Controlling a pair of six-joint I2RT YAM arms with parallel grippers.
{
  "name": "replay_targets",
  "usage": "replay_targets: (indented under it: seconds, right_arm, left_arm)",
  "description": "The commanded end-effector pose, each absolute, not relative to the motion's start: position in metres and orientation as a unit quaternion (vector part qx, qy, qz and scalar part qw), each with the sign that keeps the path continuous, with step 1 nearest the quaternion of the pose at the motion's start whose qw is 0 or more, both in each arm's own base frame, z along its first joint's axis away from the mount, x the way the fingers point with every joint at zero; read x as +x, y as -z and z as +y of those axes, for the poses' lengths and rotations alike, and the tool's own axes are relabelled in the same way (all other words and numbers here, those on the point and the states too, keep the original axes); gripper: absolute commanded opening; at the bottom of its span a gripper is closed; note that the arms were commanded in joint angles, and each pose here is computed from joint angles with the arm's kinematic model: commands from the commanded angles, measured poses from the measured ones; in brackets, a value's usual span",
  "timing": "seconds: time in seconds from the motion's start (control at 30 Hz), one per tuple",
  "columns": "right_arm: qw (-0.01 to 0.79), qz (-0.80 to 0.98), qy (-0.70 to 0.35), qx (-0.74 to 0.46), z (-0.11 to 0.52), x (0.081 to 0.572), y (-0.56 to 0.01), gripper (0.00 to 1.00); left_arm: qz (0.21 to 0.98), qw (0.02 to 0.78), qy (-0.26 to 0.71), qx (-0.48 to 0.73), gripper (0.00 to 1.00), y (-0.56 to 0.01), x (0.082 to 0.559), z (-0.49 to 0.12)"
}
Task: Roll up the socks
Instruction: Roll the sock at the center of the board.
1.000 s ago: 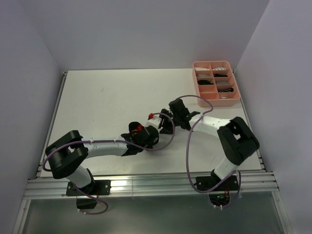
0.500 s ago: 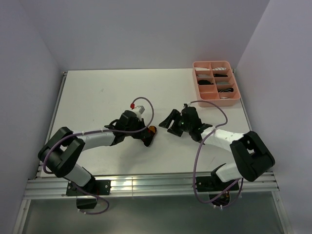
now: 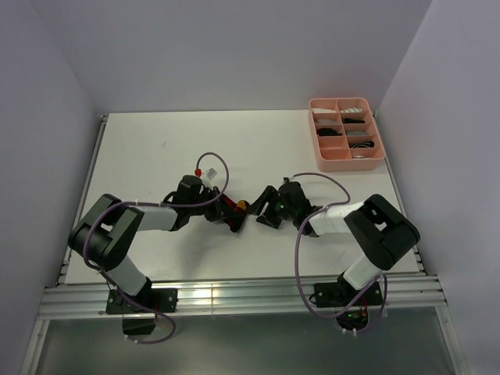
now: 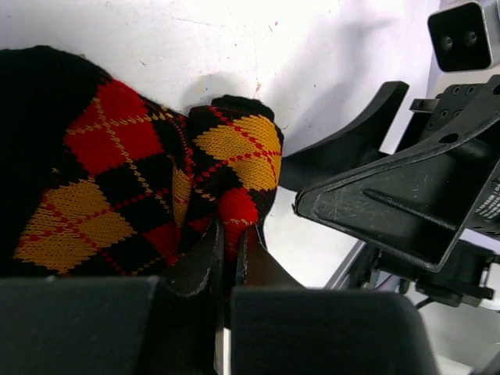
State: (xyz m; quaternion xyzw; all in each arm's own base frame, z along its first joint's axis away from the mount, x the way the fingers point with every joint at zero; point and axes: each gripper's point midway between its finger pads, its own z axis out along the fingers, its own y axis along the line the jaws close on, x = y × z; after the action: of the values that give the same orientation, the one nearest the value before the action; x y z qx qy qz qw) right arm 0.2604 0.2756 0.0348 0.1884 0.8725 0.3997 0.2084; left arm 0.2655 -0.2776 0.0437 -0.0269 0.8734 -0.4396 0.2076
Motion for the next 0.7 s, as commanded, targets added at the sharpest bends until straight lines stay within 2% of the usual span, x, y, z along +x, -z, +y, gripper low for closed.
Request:
replay_targets:
  seconds: [0.0, 0.23, 0.37, 0.53, 0.57, 0.67]
  right_arm:
    - [0.218, 0.861, -0.415, 0.196, 0.284, 0.269, -0.033, 0.71]
    - [0.196, 0.863, -0.42, 0.2, 0.293, 0.271, -0.015, 0.69]
    - [0.184, 0.868, -0.419, 0.195, 0.299, 0.27, -0.007, 0.61]
    - [0.163, 0.868, -0.432, 0.185, 0.307, 0.267, -0.002, 0.34]
    - [0.16, 0.869, -0.432, 0.184, 0.307, 0.266, -0.001, 0.2]
    - [0.165, 0.871, -0.431, 0.17, 0.309, 0.267, -0.01, 0.0]
  left_arm:
    - [0.906, 0.154, 0.388, -0.074, 0.01, -0.001, 0.247, -0.254]
    - [0.919, 0.135, 0.352, -0.116, 0.01, 0.019, 0.244, -0.234]
    - [0.921, 0.127, 0.349, -0.118, 0.01, 0.023, 0.243, -0.232]
    - [0.923, 0.121, 0.346, -0.116, 0.01, 0.028, 0.24, -0.232]
    - [0.924, 0.12, 0.345, -0.115, 0.01, 0.029, 0.241, -0.232]
    - [0.927, 0.124, 0.337, -0.108, 0.01, 0.029, 0.242, -0.23]
